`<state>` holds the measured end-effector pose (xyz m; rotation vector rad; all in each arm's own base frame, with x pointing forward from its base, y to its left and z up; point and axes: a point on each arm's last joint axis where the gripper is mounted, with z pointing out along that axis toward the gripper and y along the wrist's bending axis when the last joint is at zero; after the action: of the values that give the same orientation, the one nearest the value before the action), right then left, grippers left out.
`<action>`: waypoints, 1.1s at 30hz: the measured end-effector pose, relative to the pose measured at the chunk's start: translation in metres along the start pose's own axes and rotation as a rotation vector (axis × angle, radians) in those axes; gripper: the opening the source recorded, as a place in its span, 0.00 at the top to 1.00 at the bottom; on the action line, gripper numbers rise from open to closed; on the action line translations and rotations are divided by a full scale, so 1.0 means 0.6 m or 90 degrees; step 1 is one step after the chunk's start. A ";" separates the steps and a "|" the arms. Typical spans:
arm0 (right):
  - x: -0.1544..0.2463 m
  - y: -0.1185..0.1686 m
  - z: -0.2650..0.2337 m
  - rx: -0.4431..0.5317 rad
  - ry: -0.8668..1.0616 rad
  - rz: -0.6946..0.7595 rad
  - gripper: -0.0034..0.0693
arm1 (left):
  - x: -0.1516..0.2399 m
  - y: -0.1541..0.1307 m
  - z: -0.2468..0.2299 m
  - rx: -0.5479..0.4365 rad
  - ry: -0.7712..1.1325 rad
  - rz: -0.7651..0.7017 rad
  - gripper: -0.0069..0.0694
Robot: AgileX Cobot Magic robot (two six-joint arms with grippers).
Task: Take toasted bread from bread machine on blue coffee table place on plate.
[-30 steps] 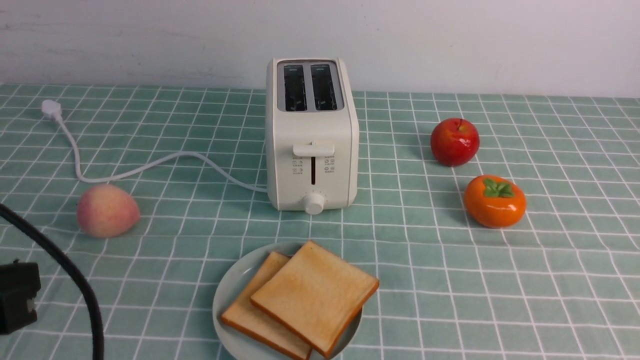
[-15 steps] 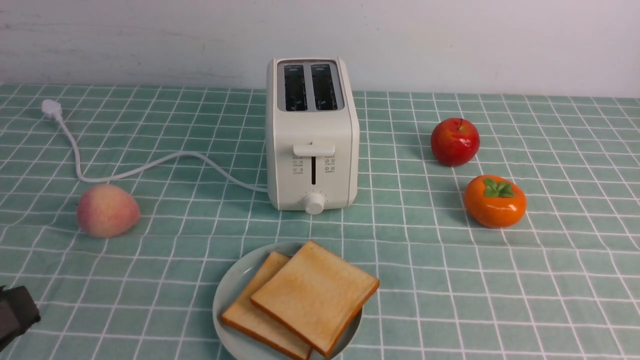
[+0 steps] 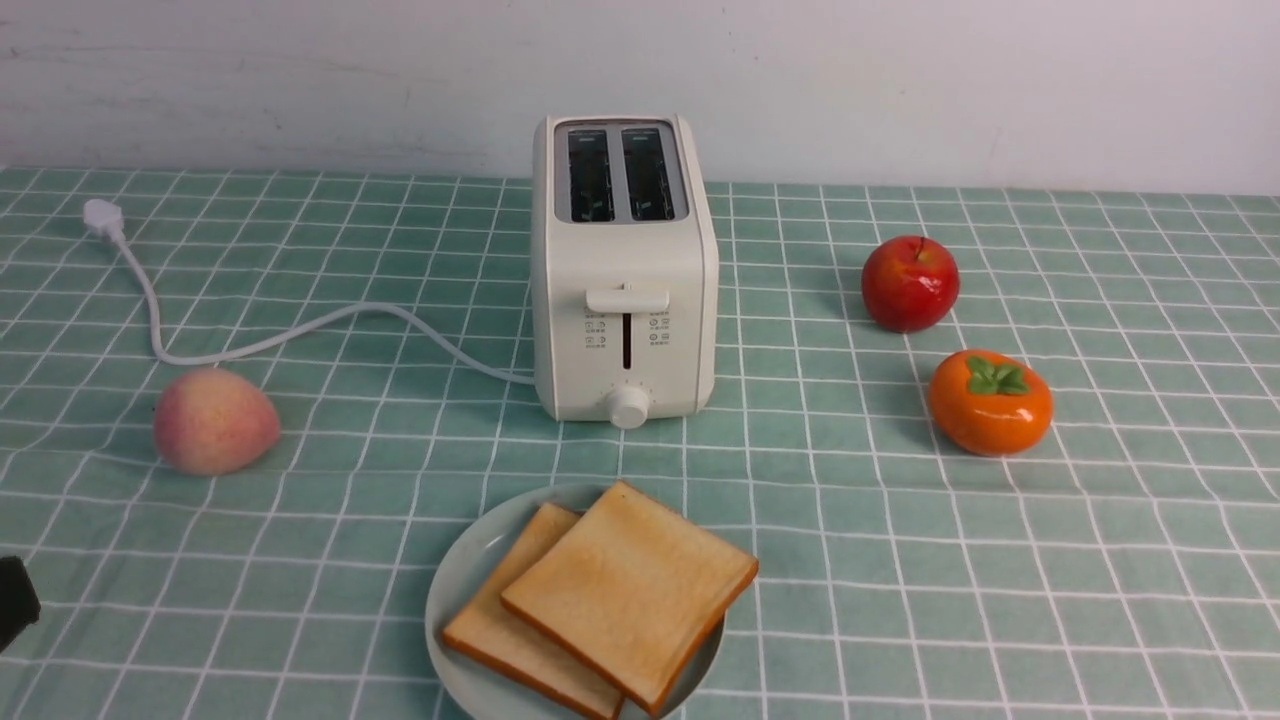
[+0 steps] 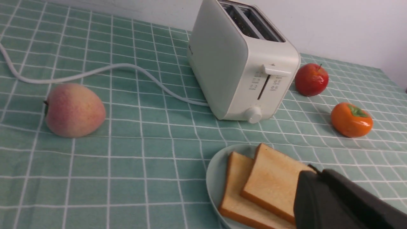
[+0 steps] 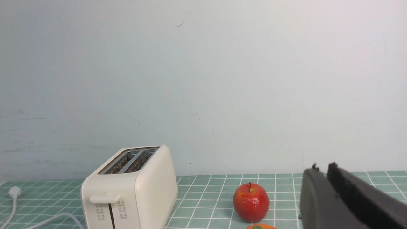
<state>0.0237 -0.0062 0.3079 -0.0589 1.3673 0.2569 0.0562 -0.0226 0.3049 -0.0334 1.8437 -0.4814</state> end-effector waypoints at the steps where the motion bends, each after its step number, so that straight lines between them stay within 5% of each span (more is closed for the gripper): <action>1: 0.000 0.000 0.000 0.000 0.000 0.000 0.89 | 0.005 0.003 0.002 -0.004 0.002 0.005 0.93; 12: 0.000 0.000 0.000 0.000 0.000 0.000 0.86 | 0.117 0.064 0.008 -0.109 -0.079 0.030 0.93; 19: 0.000 0.000 0.000 0.000 -0.001 0.000 0.84 | 0.195 0.098 0.039 -0.137 -0.009 0.026 0.93; 33: 0.000 0.000 0.000 -0.001 -0.001 0.000 0.82 | 0.200 0.099 0.041 -0.135 0.000 0.015 0.91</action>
<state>0.0236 -0.0061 0.3081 -0.0599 1.3656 0.2568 0.0520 -0.0074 0.1696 -0.1556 1.8858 -0.2674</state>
